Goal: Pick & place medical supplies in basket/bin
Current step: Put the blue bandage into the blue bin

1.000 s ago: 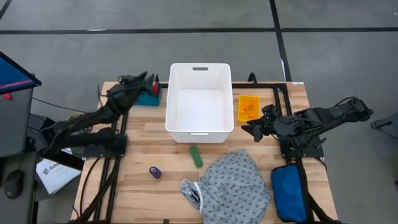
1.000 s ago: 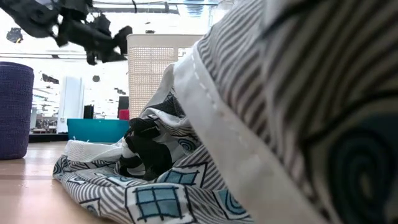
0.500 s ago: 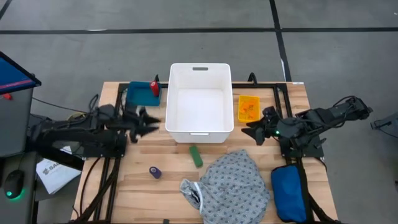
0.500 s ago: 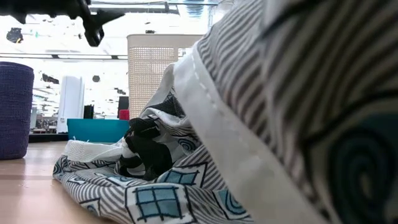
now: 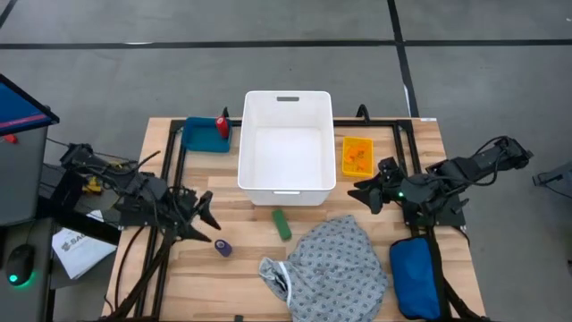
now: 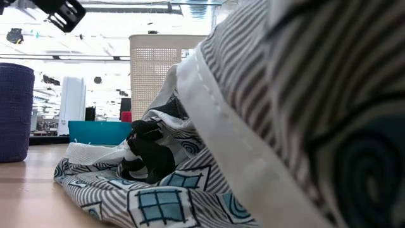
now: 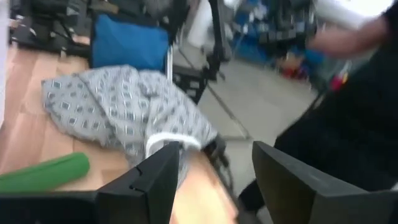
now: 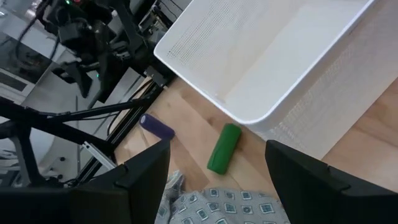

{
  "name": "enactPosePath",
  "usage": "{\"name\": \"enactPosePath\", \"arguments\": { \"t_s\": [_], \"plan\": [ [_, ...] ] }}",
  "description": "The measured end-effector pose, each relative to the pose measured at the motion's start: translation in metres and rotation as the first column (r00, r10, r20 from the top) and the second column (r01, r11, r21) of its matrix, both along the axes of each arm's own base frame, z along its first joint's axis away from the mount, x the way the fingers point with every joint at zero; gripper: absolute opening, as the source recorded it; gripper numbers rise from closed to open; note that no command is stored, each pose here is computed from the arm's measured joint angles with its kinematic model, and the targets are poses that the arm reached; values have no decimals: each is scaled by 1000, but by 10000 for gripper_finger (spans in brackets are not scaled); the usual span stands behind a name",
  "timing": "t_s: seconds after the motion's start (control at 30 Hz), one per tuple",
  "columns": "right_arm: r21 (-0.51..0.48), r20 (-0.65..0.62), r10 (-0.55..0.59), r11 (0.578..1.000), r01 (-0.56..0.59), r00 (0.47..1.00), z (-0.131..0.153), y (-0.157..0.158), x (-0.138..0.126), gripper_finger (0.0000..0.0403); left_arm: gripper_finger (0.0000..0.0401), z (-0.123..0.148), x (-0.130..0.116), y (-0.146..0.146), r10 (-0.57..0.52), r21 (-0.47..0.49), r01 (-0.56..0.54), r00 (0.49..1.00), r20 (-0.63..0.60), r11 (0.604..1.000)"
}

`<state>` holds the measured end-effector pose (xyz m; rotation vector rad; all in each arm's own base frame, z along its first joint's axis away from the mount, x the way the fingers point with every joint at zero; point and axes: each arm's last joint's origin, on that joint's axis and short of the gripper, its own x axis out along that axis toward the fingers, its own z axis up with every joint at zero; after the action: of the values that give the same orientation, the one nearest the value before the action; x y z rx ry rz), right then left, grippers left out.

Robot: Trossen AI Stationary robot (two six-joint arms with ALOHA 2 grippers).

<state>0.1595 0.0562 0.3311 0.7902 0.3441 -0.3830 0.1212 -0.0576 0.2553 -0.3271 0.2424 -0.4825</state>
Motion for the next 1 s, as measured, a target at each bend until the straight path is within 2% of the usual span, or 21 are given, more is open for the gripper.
{"name": "enactPosePath", "arguments": {
  "t_s": [0.1,0.2,0.4,0.6,0.7,0.8,1.0],
  "plan": [
    [23,2,0,1000,0,1000,-1,2,0,260,199,-7,0,0,2,85,1,999,-35,996],
    [48,6,-7,999,7,1000,-1,6,0,260,208,-17,-1,2,44,129,-32,995,-90,991],
    [85,10,-45,995,44,999,-5,12,2,260,239,-37,0,0,33,106,-29,999,-33,994],
    [90,25,-74,993,71,997,-6,17,5,260,281,-63,-3,-5,-33,57,33,999,-8,998],
    [89,67,-106,991,100,992,-3,17,6,260,299,-72,-5,-8,-59,63,59,998,-2,996],
    [81,107,-129,989,121,986,0,18,6,260,309,-81,-8,-10,-91,137,90,996,7,987],
    [72,149,-160,986,151,976,4,19,6,260,312,-96,-9,-8,-29,281,18,999,34,960]
  ]
}}
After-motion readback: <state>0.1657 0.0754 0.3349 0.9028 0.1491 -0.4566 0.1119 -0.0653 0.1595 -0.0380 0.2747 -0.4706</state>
